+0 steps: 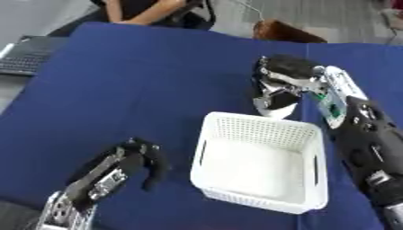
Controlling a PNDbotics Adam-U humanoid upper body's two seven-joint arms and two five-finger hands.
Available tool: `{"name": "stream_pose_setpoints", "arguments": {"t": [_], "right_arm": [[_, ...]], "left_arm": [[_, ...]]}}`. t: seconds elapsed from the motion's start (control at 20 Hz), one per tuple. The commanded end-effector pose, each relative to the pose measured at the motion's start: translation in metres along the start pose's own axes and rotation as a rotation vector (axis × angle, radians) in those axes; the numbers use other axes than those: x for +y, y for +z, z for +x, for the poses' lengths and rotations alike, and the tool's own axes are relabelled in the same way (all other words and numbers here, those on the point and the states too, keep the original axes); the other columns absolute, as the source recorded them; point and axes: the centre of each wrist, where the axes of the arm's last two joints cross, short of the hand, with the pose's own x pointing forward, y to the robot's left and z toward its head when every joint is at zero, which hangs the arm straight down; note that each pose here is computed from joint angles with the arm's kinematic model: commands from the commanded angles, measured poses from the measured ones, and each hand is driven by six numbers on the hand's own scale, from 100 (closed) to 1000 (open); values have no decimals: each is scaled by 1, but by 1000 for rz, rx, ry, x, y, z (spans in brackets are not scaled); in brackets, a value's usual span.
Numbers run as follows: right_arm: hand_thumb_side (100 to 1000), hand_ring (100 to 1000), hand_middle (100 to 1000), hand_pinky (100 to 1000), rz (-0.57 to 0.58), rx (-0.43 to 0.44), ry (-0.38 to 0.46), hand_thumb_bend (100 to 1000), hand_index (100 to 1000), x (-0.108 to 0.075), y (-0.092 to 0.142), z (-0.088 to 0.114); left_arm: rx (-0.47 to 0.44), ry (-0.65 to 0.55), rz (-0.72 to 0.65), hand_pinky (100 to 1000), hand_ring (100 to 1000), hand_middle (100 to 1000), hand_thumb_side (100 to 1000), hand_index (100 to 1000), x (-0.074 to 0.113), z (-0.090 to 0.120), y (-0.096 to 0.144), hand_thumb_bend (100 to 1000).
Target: Pick up objects on the table and place them in the box.
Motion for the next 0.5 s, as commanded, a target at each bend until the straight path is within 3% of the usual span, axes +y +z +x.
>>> {"name": "stream_pose_setpoints", "arguments": {"t": [0.05, 0.25, 0.5], "right_arm": [[629, 100, 100, 100, -92, -15, 34, 100, 294, -11, 2, -1], [736, 100, 100, 100, -161, -28, 32, 100, 212, -8, 3, -2], [722, 100, 100, 100, -155, -40, 63, 100, 193, -7, 4, -4]], "left_arm": [[-25, -15, -7, 157, 253, 405, 921, 669, 2, 5, -4, 101], [-25, -16, -7, 157, 253, 405, 921, 669, 2, 5, -4, 100], [-25, -17, -7, 157, 253, 405, 920, 670, 2, 5, -4, 100]]}}
